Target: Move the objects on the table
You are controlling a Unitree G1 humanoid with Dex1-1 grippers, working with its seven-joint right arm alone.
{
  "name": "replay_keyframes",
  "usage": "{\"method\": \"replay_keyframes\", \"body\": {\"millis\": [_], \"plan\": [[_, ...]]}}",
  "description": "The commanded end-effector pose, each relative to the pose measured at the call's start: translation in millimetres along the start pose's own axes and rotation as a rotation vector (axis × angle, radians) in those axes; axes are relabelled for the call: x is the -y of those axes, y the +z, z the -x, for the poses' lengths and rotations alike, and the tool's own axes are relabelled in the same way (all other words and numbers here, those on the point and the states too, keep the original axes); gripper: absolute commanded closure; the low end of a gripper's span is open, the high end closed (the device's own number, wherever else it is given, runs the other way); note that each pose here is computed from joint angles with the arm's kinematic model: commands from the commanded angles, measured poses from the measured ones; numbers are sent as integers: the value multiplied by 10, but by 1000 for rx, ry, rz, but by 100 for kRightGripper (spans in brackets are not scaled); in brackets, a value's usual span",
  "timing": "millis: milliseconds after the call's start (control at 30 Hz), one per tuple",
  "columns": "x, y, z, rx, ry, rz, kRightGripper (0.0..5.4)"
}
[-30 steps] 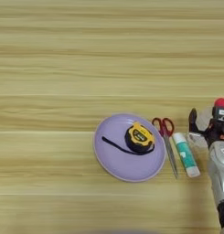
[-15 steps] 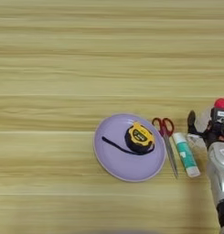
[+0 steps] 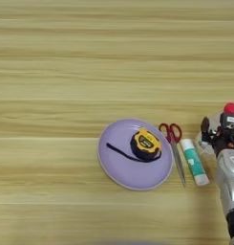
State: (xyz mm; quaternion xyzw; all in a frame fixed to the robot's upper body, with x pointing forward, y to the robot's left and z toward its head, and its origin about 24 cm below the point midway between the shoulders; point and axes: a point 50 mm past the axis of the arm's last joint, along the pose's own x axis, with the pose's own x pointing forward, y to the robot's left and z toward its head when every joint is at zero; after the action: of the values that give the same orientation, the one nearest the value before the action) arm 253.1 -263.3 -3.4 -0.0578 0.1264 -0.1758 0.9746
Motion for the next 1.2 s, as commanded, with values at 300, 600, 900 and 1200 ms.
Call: {"method": "replay_keyframes", "body": {"millis": [300, 600, 900, 1200], "plan": [[-19, 488, -118, 208, 23, -2, 208], [-166, 681, -121, 307, 62, 13, 210], [-353, 925, -102, 403, 125, 15, 211], [-788, 1079, 52, 459, 313, 13, 211]]}}
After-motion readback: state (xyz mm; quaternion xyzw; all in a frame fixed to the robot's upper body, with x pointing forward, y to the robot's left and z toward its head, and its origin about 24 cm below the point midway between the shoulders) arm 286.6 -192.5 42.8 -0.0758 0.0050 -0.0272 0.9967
